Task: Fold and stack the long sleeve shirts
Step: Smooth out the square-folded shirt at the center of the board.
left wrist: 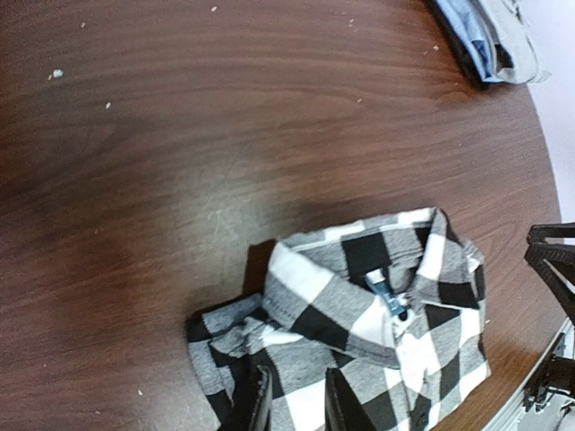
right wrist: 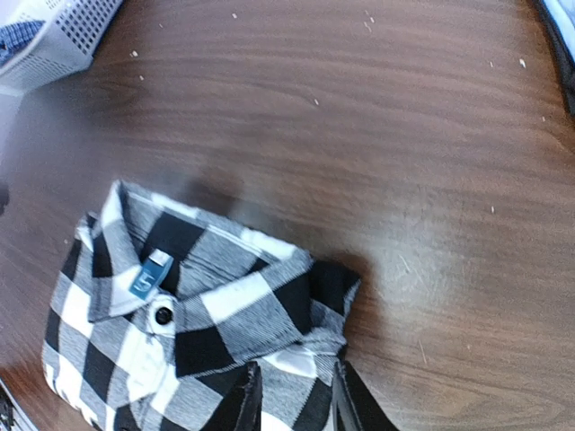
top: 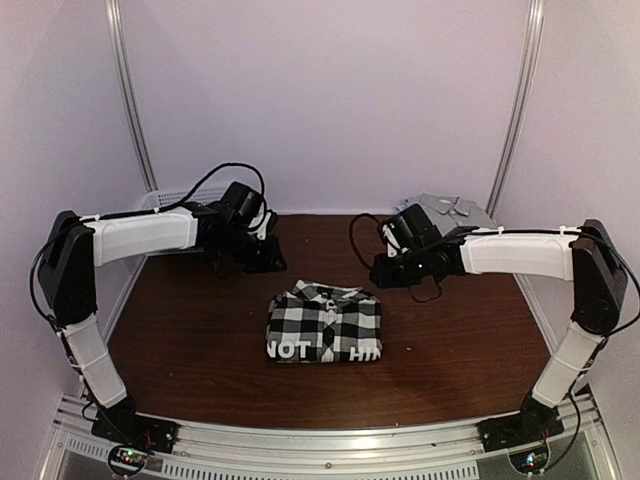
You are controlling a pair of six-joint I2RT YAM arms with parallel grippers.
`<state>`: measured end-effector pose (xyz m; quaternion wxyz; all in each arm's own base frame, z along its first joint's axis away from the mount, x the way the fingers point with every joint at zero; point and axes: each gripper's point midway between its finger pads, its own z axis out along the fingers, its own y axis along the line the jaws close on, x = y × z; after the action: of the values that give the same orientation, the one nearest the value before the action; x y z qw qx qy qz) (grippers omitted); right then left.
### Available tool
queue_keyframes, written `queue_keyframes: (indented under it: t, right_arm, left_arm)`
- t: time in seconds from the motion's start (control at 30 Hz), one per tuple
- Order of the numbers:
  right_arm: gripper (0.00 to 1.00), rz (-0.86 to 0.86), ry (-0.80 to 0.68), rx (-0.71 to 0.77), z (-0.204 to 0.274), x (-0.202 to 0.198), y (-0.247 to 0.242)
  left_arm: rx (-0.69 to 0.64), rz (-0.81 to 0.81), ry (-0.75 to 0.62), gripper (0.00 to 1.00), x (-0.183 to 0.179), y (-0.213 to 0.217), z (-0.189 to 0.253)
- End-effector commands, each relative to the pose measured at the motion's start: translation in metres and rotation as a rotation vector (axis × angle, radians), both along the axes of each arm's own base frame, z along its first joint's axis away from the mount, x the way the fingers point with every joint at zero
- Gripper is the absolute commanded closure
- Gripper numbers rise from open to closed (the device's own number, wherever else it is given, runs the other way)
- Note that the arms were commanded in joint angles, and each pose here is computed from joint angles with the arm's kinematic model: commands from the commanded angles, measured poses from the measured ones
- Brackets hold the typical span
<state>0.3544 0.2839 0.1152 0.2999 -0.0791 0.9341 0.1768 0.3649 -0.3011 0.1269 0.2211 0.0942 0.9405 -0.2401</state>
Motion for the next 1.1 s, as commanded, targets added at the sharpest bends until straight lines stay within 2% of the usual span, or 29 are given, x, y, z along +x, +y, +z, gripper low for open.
queue_keyframes:
  t: [0.0,0.27,0.5,0.7,0.87,1.07]
  right_arm:
    - [0.72,0.017,-0.036,-0.01,0.01,0.014,0.018]
    - [0.73,0.099,0.045,-0.014,-0.031,-0.009,0.058]
    - [0.73,0.115,0.125,-0.023,-0.082,-0.02,0.063]
    - [0.68,0.117,0.125,-0.032,-0.085,-0.016,0.066]
    - [0.6,0.12,0.077,-0.01,-0.053,-0.012,0.067]
    - [0.46,0.103,-0.008,0.001,-0.008,-0.004,0.062]
  left_arm:
    - [-0.085,-0.047,-0.014,0.79,0.0,-0.032,0.019]
    - [-0.169,-0.111,0.142,0.81,-0.036,-0.06,-0.035]
    - [-0.108,-0.075,0.24,0.83,-0.068,-0.032,-0.084]
    - [-0.048,-0.031,0.206,0.82,-0.069,-0.009,-0.075]
    - [-0.012,0.037,0.168,0.71,-0.07,0.022,-0.06]
    - [-0.043,0.0,0.214,0.53,-0.084,0.023,-0.07]
